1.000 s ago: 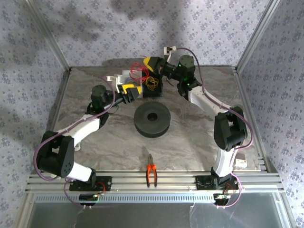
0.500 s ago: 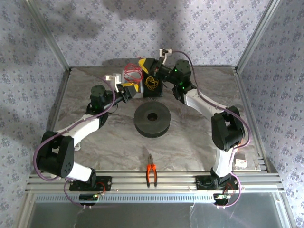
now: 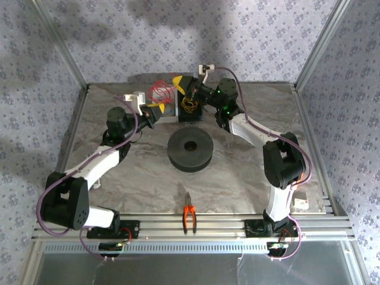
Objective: Wrap the cables
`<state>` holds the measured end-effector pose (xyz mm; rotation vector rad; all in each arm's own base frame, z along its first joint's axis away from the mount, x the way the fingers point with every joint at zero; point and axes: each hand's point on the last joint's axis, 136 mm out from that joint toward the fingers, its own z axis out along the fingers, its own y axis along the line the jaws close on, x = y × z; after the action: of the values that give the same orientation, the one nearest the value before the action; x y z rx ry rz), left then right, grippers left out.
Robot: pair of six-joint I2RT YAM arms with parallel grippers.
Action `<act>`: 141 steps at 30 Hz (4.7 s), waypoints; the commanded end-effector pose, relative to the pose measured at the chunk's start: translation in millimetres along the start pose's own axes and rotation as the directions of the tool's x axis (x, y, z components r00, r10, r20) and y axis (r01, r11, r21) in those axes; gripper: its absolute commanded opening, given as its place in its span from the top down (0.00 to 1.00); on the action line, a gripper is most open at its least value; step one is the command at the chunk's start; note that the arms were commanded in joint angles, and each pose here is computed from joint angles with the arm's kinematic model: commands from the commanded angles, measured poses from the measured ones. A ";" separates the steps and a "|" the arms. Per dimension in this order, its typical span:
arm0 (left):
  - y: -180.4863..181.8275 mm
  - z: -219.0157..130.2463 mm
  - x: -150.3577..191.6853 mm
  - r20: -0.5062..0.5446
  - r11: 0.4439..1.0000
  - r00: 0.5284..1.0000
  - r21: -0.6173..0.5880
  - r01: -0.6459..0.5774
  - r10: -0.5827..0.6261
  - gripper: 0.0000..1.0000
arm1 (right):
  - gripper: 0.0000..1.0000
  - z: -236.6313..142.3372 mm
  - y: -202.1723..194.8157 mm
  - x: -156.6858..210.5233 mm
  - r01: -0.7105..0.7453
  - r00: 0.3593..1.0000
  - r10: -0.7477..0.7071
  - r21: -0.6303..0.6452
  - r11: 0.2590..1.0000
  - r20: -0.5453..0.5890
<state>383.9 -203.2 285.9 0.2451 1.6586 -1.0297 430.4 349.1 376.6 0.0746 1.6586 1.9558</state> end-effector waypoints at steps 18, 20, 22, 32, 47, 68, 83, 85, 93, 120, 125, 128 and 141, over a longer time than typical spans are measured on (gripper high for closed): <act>52.7 -65.1 -2.8 -0.137 0.936 0.990 -0.342 -0.087 0.042 1.00 | 1.00 -234.5 -45.5 -77.4 0.182 0.910 -0.354 0.558 0.810 0.217; 67.1 -75.8 -3.3 -0.163 0.903 0.986 -0.419 -0.097 0.030 1.00 | 1.00 -266.2 -47.0 -78.7 0.162 0.891 -0.382 0.615 0.772 0.244; 78.5 -85.7 -6.3 -0.173 0.873 0.984 -0.476 -0.109 0.028 1.00 | 1.00 -294.0 -45.8 -79.9 0.142 0.873 -0.407 0.657 0.741 0.270; 132.8 -148.4 -40.2 -0.169 0.625 0.984 -0.763 -0.165 0.053 1.00 | 1.00 -423.0 -43.4 -75.5 -0.070 0.761 -0.448 0.747 0.661 0.468; 170.4 -281.7 -131.0 0.082 0.239 0.994 -0.969 0.064 0.069 1.00 | 1.00 -549.6 -66.8 -49.4 -0.418 0.514 -0.445 0.667 0.616 0.733; 162.4 -378.3 -209.5 0.275 0.119 0.950 -0.958 0.260 0.146 1.00 | 1.00 -620.2 -86.1 -27.7 -0.593 0.321 -0.385 0.500 0.630 0.865; 158.3 -245.3 -144.9 0.055 0.488 0.998 -0.871 0.062 -0.028 1.00 | 1.00 -544.7 -63.9 -44.3 -0.409 0.514 -0.418 0.643 0.648 0.749; 157.8 -223.6 -129.4 0.004 0.524 0.999 -0.851 0.030 -0.051 0.96 | 1.00 -535.9 -58.0 -46.6 -0.385 0.531 -0.429 0.659 0.646 0.731; 170.6 -144.9 -63.4 -0.063 0.687 0.973 -0.719 0.108 -0.220 0.44 | 1.00 -516.8 -49.6 -49.3 -0.333 0.570 -0.458 0.701 0.631 0.683; 265.5 58.6 -9.7 -0.256 0.737 0.880 -0.660 0.144 -0.401 0.02 | 1.00 -498.9 -55.2 -50.1 -0.283 0.626 -0.460 0.733 0.619 0.630; 276.7 58.2 -9.7 -0.273 0.718 0.879 -0.689 0.104 -0.390 0.06 | 1.00 -498.0 -54.1 -51.3 -0.279 0.626 -0.460 0.732 0.622 0.630; 284.0 61.5 -9.8 -0.276 0.711 0.881 -0.697 0.092 -0.384 0.14 | 1.00 -497.9 -54.6 -51.5 -0.280 0.627 -0.457 0.730 0.623 0.631; 311.1 65.0 2.7 -0.306 0.681 0.872 -0.731 0.041 -0.381 0.38 | 1.00 -495.0 -53.2 -51.4 -0.275 0.629 -0.454 0.726 0.630 0.632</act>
<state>622.3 -70.1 128.2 -0.2820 2.4189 -0.4563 296.6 -111.3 214.6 1.0488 1.6550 0.7017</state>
